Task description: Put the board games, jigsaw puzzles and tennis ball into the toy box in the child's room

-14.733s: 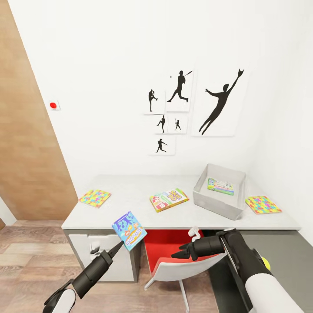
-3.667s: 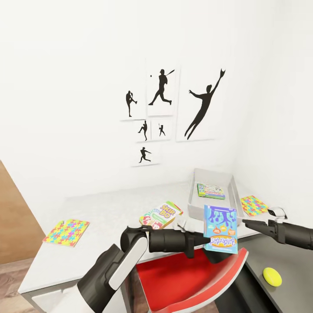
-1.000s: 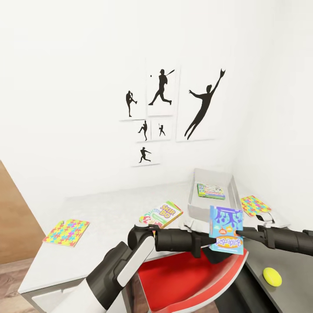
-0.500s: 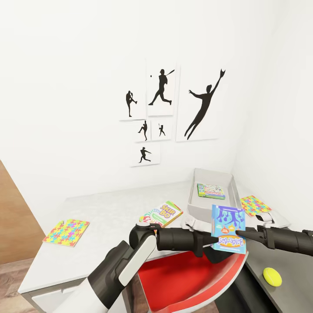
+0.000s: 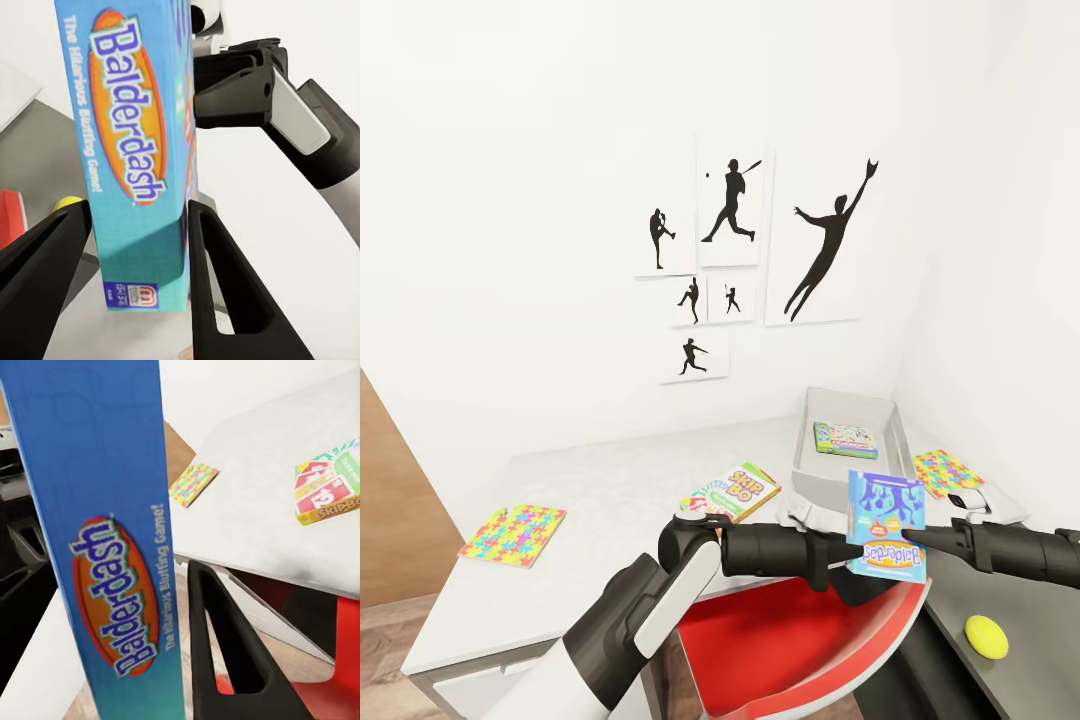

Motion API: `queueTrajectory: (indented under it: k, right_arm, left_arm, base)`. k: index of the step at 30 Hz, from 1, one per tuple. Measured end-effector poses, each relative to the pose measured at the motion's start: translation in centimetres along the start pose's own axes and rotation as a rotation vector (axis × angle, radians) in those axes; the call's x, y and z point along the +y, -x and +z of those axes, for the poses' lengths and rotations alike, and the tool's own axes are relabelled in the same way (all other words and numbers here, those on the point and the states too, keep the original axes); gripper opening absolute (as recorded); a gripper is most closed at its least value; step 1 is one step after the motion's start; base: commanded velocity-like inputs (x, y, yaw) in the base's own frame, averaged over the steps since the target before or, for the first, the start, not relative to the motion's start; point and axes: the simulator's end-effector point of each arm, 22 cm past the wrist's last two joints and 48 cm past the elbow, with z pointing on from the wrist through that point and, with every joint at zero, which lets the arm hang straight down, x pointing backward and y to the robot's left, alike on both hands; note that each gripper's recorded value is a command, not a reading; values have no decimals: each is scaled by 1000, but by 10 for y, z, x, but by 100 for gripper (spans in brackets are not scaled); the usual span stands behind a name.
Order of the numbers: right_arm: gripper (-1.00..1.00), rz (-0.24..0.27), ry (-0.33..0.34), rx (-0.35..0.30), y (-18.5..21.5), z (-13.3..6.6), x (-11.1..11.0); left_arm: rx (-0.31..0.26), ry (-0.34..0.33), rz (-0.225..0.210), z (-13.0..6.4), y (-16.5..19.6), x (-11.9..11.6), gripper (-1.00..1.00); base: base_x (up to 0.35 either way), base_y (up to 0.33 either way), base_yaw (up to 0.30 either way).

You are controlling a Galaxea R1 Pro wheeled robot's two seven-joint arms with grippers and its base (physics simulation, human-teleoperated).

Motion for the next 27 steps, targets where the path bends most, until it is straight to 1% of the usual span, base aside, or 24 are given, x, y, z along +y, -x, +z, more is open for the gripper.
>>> queueTrajectory:
  k: [20, 21, 22, 27]
  right_arm:
    - [-100, -1, 1, -3, 1, -1, 1]
    - [-100, -1, 1, -3, 1, -1, 1]
    - [-100, -4, -3, -1, 1, -1, 0]
    - [-100, -4, -4, -1, 1, -1, 0]
  left_arm:
    - [-1, -2, -3, 0, 0, 0, -100]
    - [-1, -2, -3, 0, 0, 0, 100]
    - [-2, -9, -10, 0, 1, -2, 100]
    - [-2, -6, -9, 0, 1, -1, 100]
  base:
    - [0, 0, 0]
    - [0, 0, 0]
    - [0, 0, 0]
    - [0, 0, 0]
